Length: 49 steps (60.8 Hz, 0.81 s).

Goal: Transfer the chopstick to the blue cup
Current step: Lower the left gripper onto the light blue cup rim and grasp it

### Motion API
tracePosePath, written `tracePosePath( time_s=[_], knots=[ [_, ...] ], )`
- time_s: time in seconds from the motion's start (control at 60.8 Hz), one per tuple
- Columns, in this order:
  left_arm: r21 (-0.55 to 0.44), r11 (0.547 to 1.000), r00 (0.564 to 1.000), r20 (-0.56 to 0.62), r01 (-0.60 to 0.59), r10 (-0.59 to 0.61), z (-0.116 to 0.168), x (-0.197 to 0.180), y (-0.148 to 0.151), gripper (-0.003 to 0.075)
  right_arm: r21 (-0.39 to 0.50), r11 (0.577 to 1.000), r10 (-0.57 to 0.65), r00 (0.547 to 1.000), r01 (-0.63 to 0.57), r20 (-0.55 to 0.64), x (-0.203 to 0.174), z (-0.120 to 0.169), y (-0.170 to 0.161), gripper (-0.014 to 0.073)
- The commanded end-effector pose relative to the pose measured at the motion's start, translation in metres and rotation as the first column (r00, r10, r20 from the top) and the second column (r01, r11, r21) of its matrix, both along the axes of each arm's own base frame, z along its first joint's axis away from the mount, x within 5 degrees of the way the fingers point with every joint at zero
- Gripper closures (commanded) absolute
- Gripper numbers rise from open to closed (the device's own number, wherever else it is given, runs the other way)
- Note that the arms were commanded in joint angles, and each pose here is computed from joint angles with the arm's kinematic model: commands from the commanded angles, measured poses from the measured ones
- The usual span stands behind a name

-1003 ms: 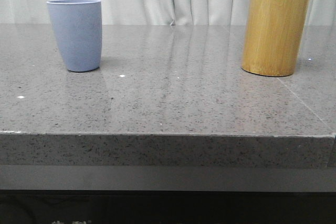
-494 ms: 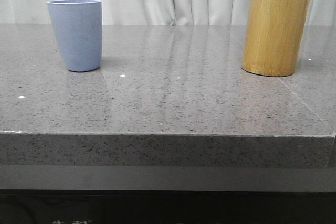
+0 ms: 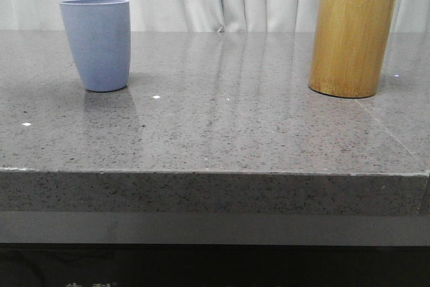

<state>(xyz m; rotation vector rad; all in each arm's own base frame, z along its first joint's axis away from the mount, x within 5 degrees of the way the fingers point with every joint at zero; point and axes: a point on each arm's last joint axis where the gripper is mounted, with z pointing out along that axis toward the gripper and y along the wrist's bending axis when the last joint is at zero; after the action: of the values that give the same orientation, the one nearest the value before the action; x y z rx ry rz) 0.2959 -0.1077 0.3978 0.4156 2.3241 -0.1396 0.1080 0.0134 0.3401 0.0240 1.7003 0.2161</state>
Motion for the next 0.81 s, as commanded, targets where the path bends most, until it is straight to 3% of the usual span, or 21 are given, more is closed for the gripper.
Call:
tracePosePath(
  time_s=[0.0, 0.23, 0.674, 0.79],
  knots=[
    [-0.002, 1.0, 1.0, 0.009, 0.019, -0.019, 0.018, 0.015, -0.01, 0.009, 0.006, 1.0, -0.016, 0.994, 0.016, 0.113, 0.001, 0.018, -0.001, -0.0059],
    [0.071, 0.997, 0.984, -0.178, 0.023, -0.01, 0.003, 0.05, -0.023, 0.009, 0.006, 1.0, -0.016, 0.994, 0.016, 0.113, 0.001, 0.018, -0.001, -0.0059],
    [0.093, 0.995, 0.974, -0.226, 0.024, -0.002, -0.036, 0.082, -0.033, 0.0092, 0.006, 1.0, -0.016, 0.994, 0.015, 0.112, 0.001, 0.018, -0.001, -0.0059],
    [0.089, 0.996, 0.976, -0.217, 0.023, -0.003, -0.039, 0.085, -0.035, 0.0183, 0.006, 1.0, -0.016, 0.994, 0.015, 0.112, 0.001, 0.018, -0.001, -0.0059]
  ],
)
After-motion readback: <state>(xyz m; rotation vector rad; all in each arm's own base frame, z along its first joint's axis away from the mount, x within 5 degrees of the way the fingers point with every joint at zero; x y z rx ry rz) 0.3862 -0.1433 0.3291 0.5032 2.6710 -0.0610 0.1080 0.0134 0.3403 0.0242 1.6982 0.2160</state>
